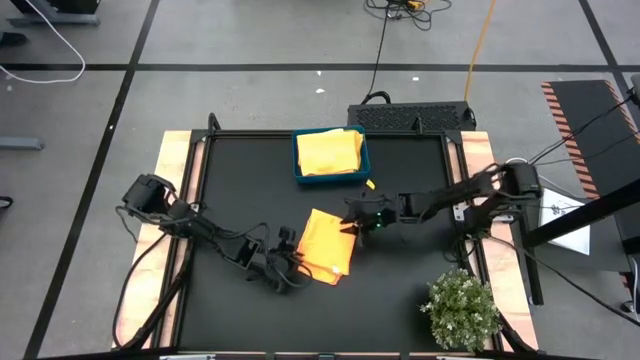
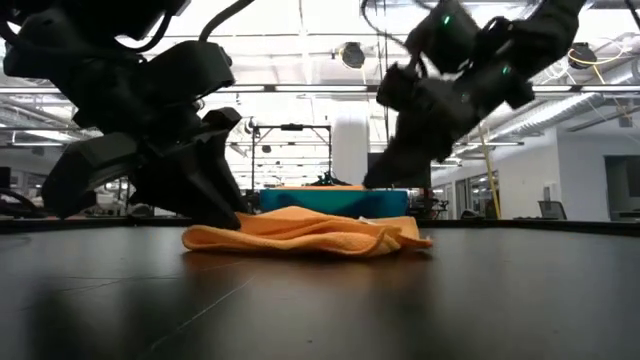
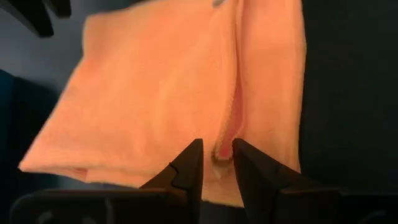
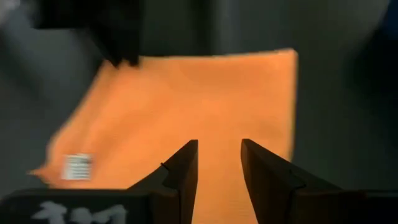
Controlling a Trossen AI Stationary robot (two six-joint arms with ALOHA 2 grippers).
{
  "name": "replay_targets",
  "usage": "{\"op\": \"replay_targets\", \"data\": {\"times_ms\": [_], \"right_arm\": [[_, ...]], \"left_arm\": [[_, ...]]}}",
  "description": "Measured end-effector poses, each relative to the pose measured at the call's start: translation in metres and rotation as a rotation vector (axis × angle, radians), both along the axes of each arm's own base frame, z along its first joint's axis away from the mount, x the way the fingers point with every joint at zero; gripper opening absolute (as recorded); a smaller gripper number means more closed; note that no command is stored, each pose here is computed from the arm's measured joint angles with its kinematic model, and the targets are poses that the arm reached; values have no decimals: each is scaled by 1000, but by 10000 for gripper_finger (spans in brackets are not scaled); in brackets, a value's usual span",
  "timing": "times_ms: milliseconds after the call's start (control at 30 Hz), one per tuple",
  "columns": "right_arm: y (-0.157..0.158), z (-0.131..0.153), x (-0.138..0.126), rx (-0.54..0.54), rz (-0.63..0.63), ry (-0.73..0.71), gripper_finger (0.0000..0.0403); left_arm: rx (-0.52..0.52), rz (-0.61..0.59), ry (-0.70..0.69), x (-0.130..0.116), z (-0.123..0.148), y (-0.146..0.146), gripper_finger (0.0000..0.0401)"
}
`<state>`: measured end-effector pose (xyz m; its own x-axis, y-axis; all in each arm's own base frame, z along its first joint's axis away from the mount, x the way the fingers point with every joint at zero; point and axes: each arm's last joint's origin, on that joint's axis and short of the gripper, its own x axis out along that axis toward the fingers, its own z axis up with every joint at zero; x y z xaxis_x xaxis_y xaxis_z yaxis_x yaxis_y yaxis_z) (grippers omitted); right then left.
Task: Fold microfiber towels
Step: Fold the folded orange microfiber towel
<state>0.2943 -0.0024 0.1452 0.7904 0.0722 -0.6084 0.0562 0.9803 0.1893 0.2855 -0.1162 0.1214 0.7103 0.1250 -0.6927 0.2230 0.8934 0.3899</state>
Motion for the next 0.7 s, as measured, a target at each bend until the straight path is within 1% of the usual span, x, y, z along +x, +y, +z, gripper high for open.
{"op": "replay_targets", "data": {"times_ms": [100, 167, 333, 400, 533, 700], "right_arm": [[12, 12, -2, 1, 43, -46, 115], [21, 17, -4, -1, 78, -65, 115], [45, 15, -6, -8, 158, -70, 116], [53, 12, -10, -17, 181, -61, 117], [63, 2, -19, -71, 188, -34, 122], [79, -2, -27, -110, 214, -31, 134]], "left_arm": [[-4, 1, -11, 1, 1, 0, 90], [-5, 5, -11, 1, 1, 1, 77], [-49, 14, 8, 3, 0, 6, 12], [-60, 25, 9, 4, 0, 8, 9], [-64, 34, -5, 6, 1, 11, 6], [-75, 39, -39, 10, 3, 13, 6]]}}
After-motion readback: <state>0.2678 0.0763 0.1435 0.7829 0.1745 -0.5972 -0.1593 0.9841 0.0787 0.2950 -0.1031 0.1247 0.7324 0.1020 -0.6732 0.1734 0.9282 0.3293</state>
